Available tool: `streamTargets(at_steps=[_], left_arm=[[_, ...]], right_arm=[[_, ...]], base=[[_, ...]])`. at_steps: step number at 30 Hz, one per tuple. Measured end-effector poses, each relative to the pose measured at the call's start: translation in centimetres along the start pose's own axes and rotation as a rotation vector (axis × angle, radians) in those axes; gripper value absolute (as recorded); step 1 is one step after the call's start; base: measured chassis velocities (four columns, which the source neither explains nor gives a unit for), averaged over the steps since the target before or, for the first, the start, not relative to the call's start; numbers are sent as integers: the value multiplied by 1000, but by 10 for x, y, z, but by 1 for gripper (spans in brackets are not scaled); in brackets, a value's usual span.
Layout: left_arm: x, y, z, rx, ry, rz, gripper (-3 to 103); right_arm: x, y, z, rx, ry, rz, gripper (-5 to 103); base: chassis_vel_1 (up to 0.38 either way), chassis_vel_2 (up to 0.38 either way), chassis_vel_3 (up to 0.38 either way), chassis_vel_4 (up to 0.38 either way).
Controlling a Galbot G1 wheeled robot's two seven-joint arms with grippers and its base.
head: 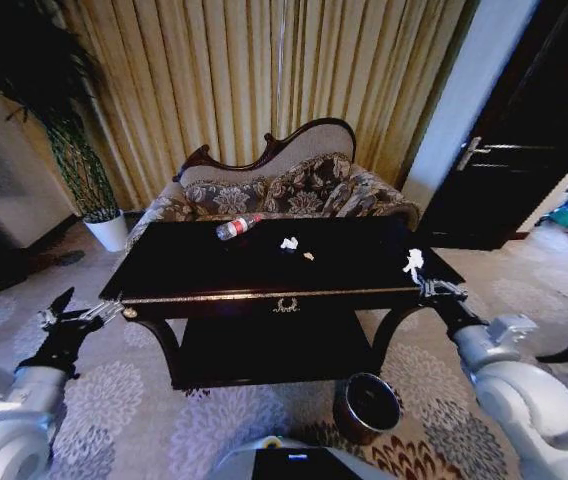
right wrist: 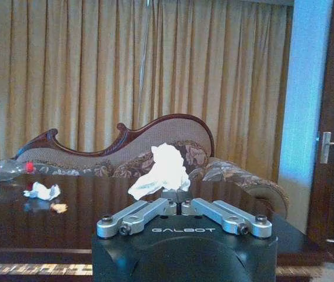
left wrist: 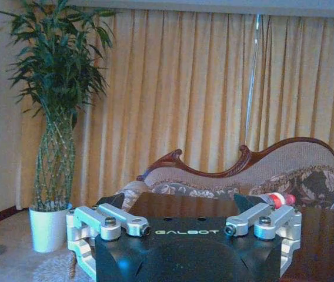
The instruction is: Move to the front of the table and place the trash on the table into the trash bin.
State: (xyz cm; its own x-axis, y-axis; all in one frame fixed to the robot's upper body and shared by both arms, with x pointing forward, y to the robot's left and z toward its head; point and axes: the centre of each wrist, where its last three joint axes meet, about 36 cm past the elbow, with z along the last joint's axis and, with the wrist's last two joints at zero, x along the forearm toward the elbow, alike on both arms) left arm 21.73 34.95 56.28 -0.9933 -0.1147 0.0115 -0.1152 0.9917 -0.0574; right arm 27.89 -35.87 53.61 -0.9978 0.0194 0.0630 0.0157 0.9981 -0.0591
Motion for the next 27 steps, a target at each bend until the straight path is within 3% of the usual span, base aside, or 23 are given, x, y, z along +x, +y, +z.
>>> streamTargets(at_steps=[7,12,15,18,20,27], left_arm=[[5,-2,7,-3,0,-21,100],[8,-4,12,0,3,-30,100],[10,-5,14,2,0,-37,100],[10,-5,14,2,-1,-38,100],[12,-3,14,0,-3,-47,100],[14,-3,16,13,-3,-64,100]], right_arm=[[-1,4,10,-13,8,-2,0],[-7,2,38,-76,79,2,0],[-10,-11,98,-98,229,-6,0],[-9,-15,118,-98,275,-12,0],[-8,-22,168,-131,388,-3,0],[-21,-27,239,-118,498,50,0]], base=[[194,-160,-187,165],[24,-37,-38,39],[0,0,0,0],[0,0,0,0],[-25,18,19,-11],[0,0,0,0]])
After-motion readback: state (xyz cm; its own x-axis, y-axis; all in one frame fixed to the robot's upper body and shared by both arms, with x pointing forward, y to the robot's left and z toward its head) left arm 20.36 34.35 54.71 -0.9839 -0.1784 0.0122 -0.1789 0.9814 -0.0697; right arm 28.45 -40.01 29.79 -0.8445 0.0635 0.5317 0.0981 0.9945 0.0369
